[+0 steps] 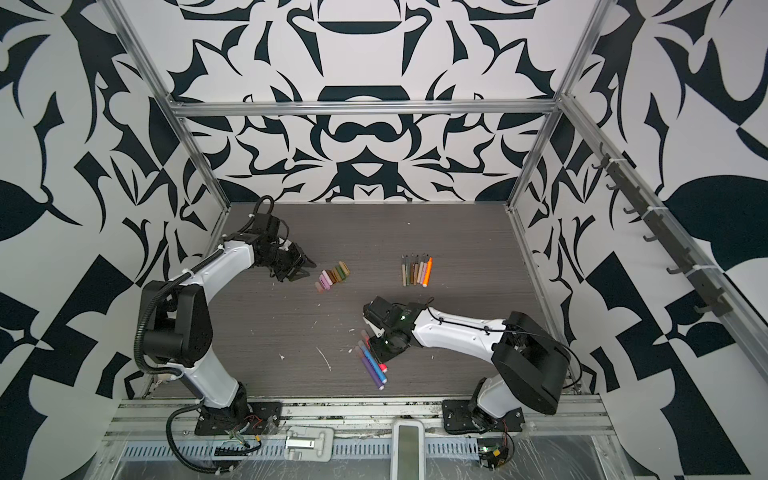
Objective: Open the pen caps
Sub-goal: 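Move the right gripper back to the pink, blue and purple markers, then position the right gripper over the pink marker and close on its lower end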
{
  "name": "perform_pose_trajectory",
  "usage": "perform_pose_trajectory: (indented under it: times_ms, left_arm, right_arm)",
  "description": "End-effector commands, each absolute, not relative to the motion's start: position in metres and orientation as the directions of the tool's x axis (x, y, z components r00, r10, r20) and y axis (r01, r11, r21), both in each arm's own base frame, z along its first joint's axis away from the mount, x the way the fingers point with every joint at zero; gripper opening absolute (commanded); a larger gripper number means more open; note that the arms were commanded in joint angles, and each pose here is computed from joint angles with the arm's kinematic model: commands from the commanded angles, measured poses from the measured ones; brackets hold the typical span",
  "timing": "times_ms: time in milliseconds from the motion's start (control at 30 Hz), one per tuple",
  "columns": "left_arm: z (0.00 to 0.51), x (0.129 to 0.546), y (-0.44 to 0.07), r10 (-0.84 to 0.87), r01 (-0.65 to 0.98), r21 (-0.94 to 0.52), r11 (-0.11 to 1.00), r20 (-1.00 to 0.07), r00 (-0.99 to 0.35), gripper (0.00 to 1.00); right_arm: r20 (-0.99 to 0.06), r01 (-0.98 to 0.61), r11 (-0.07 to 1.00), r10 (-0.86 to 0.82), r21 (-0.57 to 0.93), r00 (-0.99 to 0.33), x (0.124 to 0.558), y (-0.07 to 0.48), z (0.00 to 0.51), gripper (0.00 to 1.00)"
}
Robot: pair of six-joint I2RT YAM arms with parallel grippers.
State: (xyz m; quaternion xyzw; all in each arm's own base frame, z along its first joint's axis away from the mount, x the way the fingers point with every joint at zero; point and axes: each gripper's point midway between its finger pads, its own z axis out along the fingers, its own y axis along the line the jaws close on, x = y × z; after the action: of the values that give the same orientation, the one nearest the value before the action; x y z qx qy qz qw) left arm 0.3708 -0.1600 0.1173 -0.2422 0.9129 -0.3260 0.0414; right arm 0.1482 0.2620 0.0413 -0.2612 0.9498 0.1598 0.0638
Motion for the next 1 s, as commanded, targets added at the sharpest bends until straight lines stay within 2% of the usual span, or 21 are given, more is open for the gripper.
perform_pose_trajectory:
  times_ms: [0,833,967]
  left_arm:
    - [0.121,0.374,-0.162,-0.473,-0.414,-0.616,0.67,0.076,-0.878,0.37]
    - [0.121,0.376,-0.163,-0.468,-0.413,-0.613,0.674,0.079,-0.88,0.37]
    - [0.125,0.378,-0.165,-0.473,-0.411,-0.624,0.665,0.075,-0.878,0.37]
  right_arm:
    - [-0.237,-0.487,0.834,-0.434,0.258,-0.869,0.151,0.26,0.047,0.31]
    - [-0.148,-0.459,0.874,-0.438,0.158,-0.887,0.146,0.24,0.021,0.28]
    - [-0.142,-0.43,0.889,-0.411,0.154,-0.901,0.148,0.238,0.02,0.25]
